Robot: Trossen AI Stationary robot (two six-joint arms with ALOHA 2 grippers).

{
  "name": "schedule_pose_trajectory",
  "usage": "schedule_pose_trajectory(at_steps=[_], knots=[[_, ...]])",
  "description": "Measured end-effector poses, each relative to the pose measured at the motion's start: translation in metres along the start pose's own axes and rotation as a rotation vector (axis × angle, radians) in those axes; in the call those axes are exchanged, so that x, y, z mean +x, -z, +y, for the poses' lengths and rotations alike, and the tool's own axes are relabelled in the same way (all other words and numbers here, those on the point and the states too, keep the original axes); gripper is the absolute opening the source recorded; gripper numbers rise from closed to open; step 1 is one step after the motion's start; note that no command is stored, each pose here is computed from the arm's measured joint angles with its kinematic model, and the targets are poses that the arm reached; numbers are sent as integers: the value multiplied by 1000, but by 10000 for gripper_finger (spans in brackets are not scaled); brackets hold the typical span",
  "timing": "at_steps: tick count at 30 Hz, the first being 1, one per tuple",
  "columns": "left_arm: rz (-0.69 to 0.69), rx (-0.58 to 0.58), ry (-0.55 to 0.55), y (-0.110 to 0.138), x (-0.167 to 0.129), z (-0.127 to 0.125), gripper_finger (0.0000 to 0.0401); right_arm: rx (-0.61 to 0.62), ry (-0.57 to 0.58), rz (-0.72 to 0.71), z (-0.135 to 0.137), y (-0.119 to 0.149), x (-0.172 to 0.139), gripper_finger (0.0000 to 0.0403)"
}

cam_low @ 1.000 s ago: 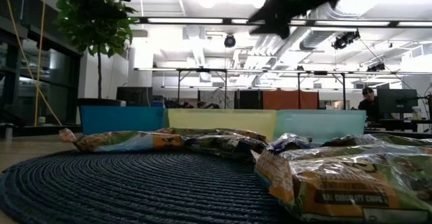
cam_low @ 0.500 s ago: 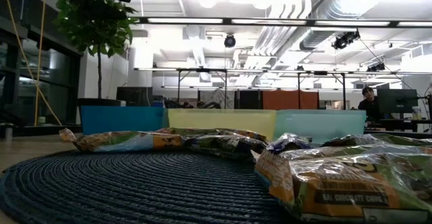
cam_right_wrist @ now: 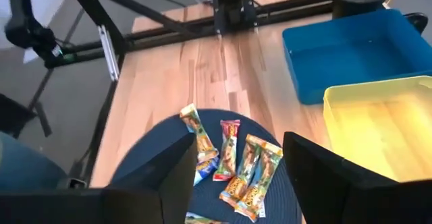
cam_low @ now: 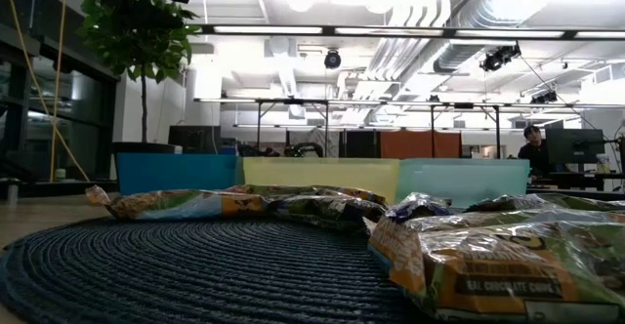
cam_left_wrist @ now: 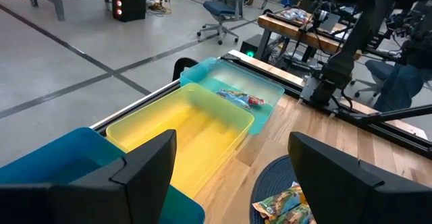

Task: Pick and place Granola Bars by type
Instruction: Put the red granola bar into the green bin

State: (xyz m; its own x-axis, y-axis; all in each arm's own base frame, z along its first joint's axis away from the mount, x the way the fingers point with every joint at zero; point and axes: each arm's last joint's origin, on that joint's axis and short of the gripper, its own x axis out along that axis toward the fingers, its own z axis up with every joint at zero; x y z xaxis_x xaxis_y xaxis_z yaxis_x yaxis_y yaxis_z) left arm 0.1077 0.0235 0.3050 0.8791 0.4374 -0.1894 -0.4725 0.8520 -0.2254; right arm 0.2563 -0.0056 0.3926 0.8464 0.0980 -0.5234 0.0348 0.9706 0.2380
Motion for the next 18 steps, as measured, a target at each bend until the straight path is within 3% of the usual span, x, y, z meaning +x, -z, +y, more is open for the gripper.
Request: schedule_pose_trajectory(at_steps=[7,18], knots=[[0,1,1,0,0,0,282,103,9,-10,-2,31,-23,201],[-2,1,24,-1,0,-1,282,194,10,-246,-5,109,-55,201]])
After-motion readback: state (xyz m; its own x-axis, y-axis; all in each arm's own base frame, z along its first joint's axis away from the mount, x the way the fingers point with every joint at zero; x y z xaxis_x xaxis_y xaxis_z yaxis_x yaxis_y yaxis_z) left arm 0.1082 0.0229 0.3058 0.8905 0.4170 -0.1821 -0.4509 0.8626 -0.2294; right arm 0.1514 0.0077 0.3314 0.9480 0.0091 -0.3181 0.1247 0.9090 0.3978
